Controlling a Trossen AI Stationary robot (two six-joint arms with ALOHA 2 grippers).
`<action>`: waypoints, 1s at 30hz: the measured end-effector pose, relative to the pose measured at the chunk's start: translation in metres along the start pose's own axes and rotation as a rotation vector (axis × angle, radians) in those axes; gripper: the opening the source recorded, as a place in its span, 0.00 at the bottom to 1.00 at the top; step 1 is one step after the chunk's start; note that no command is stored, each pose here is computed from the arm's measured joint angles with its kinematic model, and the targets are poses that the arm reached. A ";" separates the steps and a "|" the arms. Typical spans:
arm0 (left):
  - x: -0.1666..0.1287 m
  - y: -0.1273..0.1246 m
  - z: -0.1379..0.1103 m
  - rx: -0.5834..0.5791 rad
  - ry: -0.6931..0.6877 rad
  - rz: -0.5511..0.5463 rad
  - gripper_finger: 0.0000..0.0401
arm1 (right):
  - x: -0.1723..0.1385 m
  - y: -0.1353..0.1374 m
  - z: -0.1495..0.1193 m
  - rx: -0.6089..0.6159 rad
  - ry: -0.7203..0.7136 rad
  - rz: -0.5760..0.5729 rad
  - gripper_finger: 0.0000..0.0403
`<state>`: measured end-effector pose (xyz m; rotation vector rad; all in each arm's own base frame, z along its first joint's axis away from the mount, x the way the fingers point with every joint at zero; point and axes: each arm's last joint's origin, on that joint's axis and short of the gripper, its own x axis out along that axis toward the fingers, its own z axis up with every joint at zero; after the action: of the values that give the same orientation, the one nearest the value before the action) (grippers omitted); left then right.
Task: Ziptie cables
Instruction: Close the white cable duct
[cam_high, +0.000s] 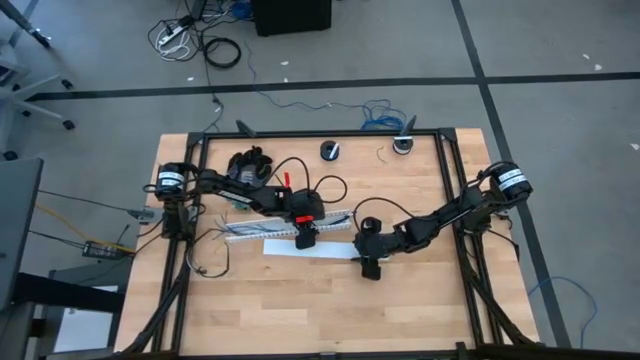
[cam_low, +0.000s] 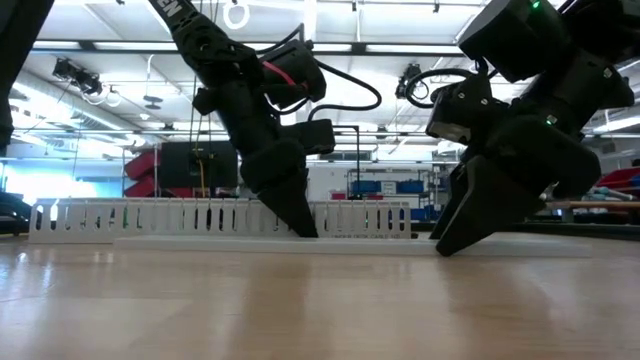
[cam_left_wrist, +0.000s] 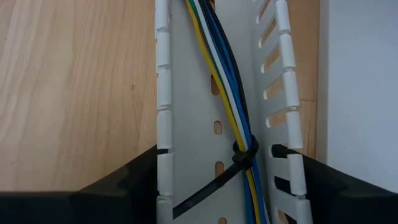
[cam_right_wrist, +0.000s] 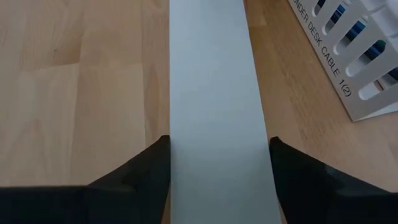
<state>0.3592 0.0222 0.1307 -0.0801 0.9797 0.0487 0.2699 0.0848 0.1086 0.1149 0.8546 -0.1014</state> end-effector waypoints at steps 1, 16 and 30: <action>0.000 0.000 0.000 0.000 0.000 0.000 0.61 | 0.000 0.000 0.000 0.000 0.000 0.000 0.57; 0.000 0.000 -0.001 0.003 0.017 0.000 0.61 | -0.052 0.000 0.019 -0.031 0.113 -0.022 0.59; -0.001 0.000 -0.006 0.046 0.070 -0.031 0.61 | -0.126 -0.007 0.002 0.072 0.207 -0.061 0.59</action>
<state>0.3535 0.0216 0.1286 -0.0550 1.0487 -0.0055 0.1885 0.0831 0.2045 0.1693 1.0616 -0.1798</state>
